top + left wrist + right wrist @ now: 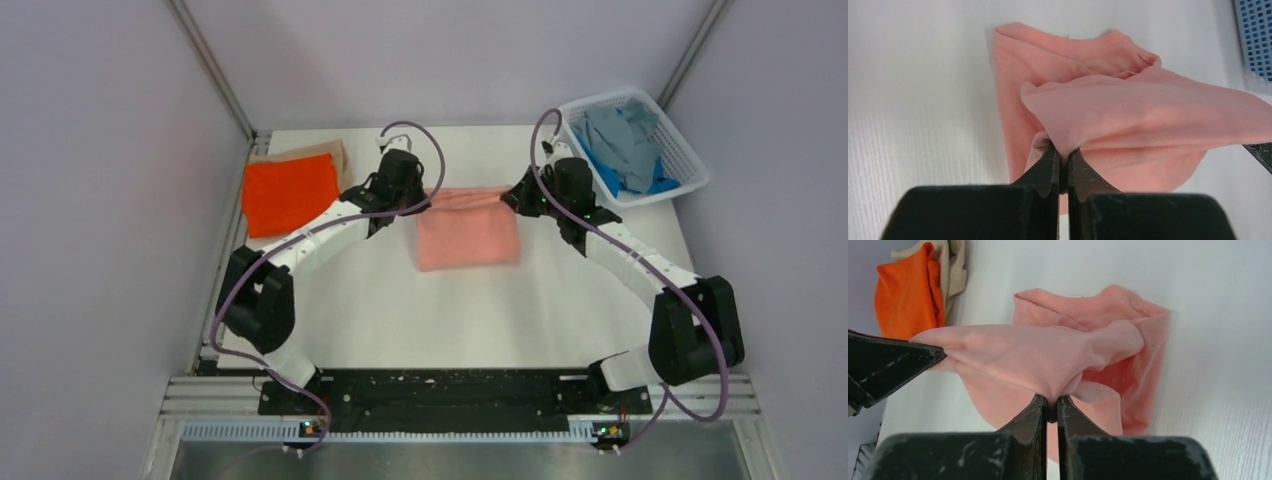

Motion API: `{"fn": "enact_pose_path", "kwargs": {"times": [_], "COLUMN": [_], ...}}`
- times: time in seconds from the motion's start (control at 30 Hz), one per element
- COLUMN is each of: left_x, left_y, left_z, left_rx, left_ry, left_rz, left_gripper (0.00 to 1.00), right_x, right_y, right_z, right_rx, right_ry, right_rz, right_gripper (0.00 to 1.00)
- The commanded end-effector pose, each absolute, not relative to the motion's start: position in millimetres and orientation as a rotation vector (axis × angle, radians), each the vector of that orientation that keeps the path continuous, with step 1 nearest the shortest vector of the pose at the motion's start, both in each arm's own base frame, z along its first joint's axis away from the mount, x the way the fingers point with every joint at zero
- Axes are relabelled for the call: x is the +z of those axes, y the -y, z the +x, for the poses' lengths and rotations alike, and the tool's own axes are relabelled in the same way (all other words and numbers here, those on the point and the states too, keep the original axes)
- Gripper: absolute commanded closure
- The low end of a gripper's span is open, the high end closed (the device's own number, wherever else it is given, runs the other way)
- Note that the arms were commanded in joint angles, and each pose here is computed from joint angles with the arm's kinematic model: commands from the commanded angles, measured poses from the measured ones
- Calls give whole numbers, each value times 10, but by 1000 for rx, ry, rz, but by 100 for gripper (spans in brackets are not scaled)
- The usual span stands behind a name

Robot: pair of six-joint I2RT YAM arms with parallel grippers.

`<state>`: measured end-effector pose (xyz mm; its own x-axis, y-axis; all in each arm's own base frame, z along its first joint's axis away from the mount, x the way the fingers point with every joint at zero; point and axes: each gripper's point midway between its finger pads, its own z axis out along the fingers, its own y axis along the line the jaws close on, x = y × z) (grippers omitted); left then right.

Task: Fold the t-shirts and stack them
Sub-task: Fold the long partially folded tshirt into a neat square

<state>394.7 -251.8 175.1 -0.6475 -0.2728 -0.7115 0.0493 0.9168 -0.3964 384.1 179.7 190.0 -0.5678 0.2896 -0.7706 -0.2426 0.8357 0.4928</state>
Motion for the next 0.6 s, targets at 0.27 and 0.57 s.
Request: {"fn": "enact_pose_path", "kwargs": {"times": [0.27, 0.57], "left_x": [1204, 1485], "left_y": [2289, 2223], "left_z": [4747, 4767], "left_rx": [-371, -415], "left_ry": [-2344, -2335], "left_rz": [-224, -172], "left_gripper": [57, 1], "right_x": [1567, 1918], "right_y": [-1600, -1633], "right_z": [4855, 4784], "right_rx": [655, 674], "right_ry": [-2022, -1986], "right_rz": [134, 65], "right_gripper": [89, 1]}}
